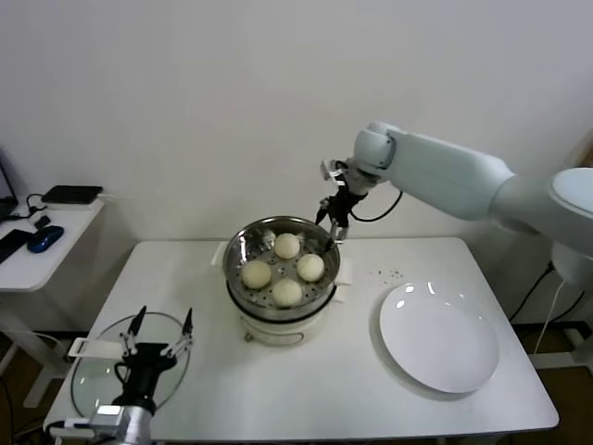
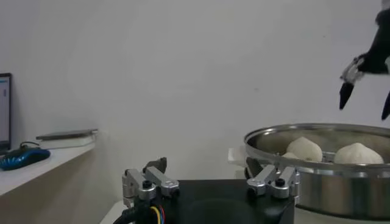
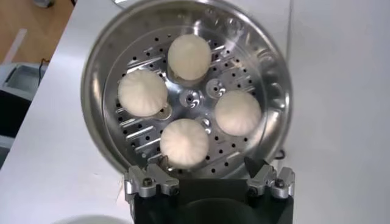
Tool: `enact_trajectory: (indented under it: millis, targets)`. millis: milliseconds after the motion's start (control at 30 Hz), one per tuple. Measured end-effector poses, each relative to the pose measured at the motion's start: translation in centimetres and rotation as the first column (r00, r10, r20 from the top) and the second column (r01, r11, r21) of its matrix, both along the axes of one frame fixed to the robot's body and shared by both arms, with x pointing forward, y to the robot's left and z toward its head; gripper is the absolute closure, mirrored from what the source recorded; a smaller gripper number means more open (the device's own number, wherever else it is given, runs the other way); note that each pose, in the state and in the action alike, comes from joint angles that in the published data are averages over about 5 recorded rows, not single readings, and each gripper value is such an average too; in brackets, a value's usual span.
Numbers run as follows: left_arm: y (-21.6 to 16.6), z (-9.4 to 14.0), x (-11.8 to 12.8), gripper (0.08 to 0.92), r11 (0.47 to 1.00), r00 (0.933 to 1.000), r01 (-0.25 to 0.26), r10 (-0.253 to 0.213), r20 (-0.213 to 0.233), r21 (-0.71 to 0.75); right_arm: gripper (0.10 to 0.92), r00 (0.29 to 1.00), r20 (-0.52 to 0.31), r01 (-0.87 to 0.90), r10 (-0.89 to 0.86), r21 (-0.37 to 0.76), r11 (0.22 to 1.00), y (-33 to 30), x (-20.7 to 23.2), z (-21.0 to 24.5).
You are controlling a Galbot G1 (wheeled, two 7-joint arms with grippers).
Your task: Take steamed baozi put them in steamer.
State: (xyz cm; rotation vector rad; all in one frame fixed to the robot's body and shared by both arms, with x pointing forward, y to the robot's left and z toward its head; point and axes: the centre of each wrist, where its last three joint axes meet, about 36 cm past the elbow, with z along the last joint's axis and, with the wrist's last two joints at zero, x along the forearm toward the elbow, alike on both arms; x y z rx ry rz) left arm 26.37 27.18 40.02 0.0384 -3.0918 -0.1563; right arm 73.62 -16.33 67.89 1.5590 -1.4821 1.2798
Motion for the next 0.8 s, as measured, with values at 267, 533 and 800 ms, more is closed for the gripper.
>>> enact_trajectory:
  millis: [267, 533, 800]
  targets:
    - [-0.2, 0.3, 0.0, 0.177, 1.000, 1.0000, 0.002, -0.002, 0.009, -0.006, 0.200, 0.998, 0.056, -0.002, -0.002, 0.080, 0.997, -3.8, -2.5, 1.6]
    - [-0.6, 0.8, 0.0, 0.177, 1.000, 0.9997, 0.007, -0.007, 0.023, -0.008, 0.200, 0.989, 0.122, 0.050, -0.084, 0.260, 0.964, -9.2, -5.5, -0.7]
    - [-1.1, 0.9, 0.1, 0.177, 1.000, 0.9996, 0.008, -0.008, 0.027, -0.010, 0.200, 0.949, 0.199, 0.127, -0.245, 0.470, 0.874, -15.0, -9.6, -4.6]
